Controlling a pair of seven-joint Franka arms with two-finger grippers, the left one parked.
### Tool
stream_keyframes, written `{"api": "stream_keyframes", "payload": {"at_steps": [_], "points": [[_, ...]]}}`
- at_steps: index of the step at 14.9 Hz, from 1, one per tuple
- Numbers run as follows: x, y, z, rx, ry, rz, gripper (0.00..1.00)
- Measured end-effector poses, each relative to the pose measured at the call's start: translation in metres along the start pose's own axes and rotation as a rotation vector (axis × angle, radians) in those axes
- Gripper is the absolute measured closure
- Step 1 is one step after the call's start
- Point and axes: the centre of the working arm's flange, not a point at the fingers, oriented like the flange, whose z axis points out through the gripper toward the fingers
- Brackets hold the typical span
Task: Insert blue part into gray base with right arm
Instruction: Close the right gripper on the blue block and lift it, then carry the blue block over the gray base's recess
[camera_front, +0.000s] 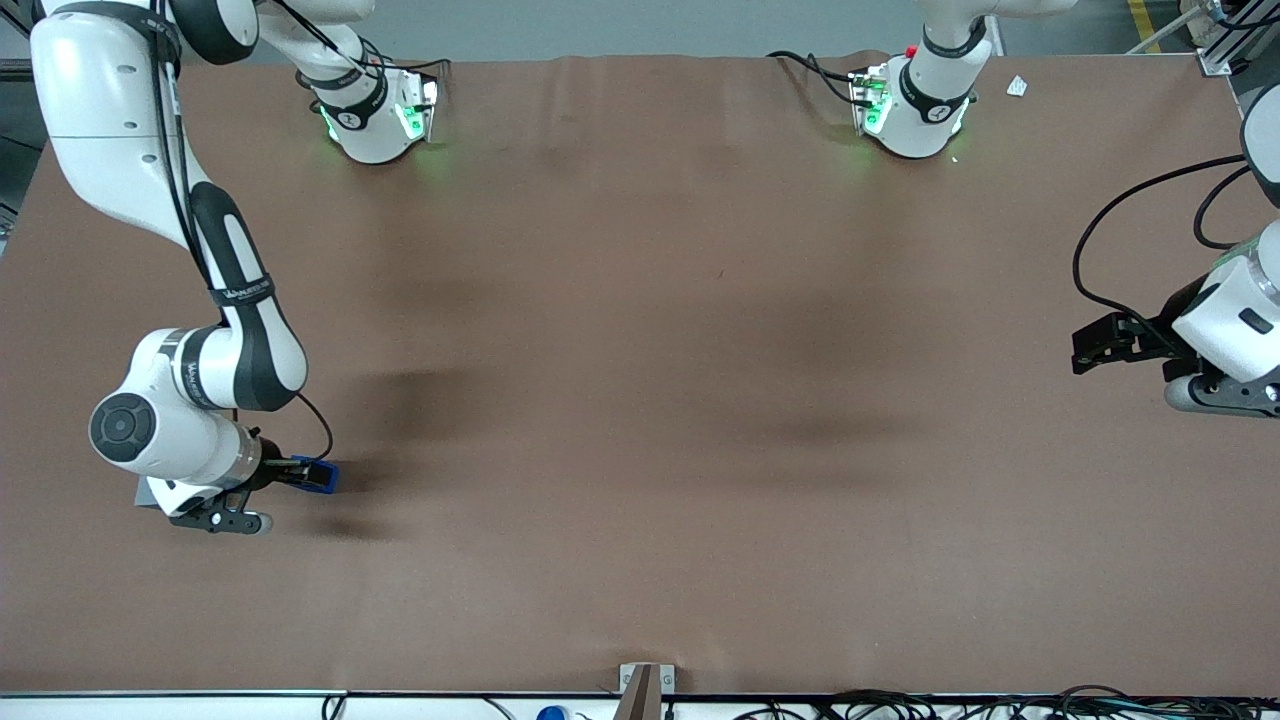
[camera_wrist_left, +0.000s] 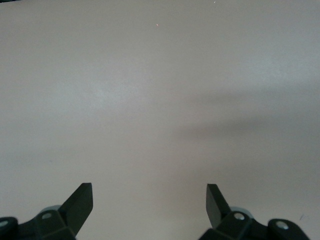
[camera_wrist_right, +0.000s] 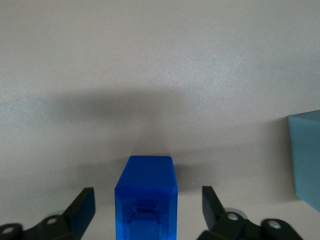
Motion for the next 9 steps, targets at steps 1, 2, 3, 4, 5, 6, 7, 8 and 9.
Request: {"api": "stream_keyframes", "payload": {"at_steps": [1,2,3,4,5,6,7,8,9], "points": [[0.0,0.001,0.001,0.0,-0.001,0.003,0.21],[0.0,0.002,0.002,-0.001,-0.003,0.005,0.32],[0.0,0.003,0.002,-0.001,-0.004,0.009,0.43],[0.0,0.003,0.002,0.0,-0.004,0.013,0.5],[0.0,0.004,0.002,0.0,-0.003,0.014,0.49],[0.001,0.004,0.001,0.0,-0.002,0.014,0.49],[0.002,0.006,-0.003,-0.003,-0.014,0.012,0.49],[0.004,0.009,-0.013,-0.008,-0.047,-0.004,0.49],[0.01,0.015,-0.032,-0.011,-0.082,-0.037,0.49]]}}
